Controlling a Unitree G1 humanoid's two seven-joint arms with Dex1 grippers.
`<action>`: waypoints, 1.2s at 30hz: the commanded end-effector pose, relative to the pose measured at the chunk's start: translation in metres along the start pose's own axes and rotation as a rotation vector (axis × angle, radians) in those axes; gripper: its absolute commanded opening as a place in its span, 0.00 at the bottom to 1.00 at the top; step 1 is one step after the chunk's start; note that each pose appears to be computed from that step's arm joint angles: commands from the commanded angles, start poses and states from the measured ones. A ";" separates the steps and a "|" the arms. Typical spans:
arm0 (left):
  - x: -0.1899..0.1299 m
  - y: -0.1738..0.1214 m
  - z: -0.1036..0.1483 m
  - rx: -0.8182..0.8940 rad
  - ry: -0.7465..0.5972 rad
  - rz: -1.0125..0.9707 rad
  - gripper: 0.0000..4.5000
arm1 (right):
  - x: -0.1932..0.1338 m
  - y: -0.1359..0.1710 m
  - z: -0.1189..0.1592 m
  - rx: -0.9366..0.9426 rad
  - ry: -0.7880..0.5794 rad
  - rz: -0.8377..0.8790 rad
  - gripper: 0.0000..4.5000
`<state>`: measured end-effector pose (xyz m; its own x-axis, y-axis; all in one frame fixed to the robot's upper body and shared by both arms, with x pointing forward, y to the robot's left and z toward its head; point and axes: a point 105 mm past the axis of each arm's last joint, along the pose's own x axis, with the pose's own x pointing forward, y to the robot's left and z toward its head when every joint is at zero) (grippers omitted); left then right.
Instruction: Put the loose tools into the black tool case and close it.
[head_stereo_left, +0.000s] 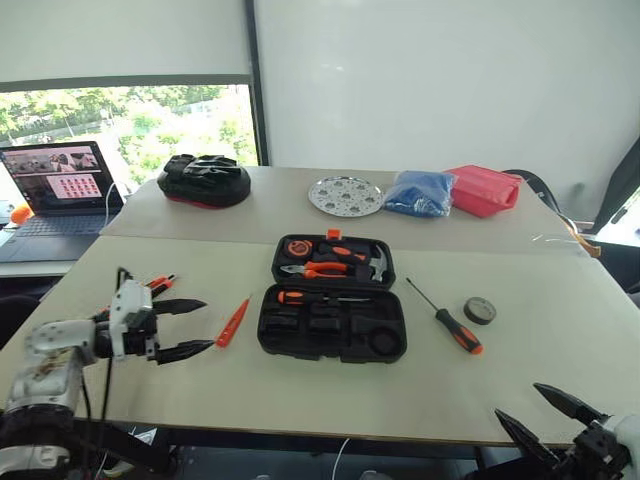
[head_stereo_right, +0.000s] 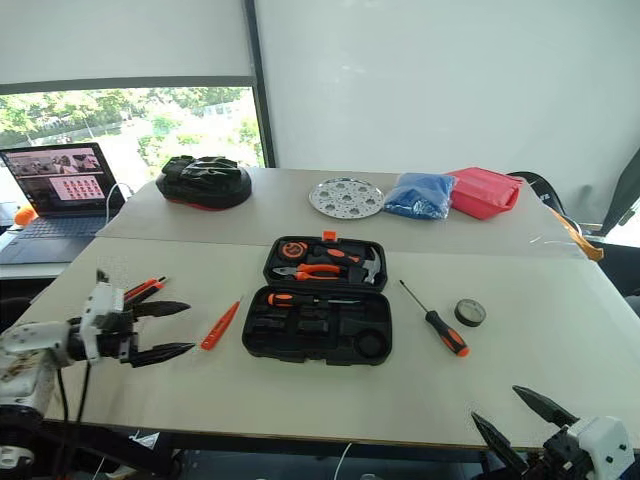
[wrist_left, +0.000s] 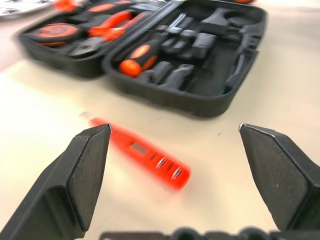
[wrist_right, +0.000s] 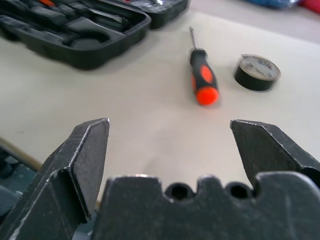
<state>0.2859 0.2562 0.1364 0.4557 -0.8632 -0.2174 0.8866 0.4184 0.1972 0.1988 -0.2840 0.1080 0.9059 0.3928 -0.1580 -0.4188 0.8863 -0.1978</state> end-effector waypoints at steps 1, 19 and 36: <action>0.009 -0.011 0.016 0.030 -0.050 -0.051 0.98 | 0.033 -0.018 0.029 -0.048 0.050 0.039 1.00; 0.031 -0.039 0.031 0.022 -0.114 -0.084 1.00 | 0.127 -0.027 0.025 -0.091 0.478 0.235 0.60; 0.018 -0.044 0.029 -0.003 -0.116 -0.005 1.00 | 0.140 0.047 0.142 -0.298 0.130 0.661 0.20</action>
<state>0.2540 0.2140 0.1405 0.4334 -0.8909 -0.1358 0.8964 0.4107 0.1666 0.3256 -0.1841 0.2096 0.5605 0.7019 -0.4396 -0.8279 0.4882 -0.2761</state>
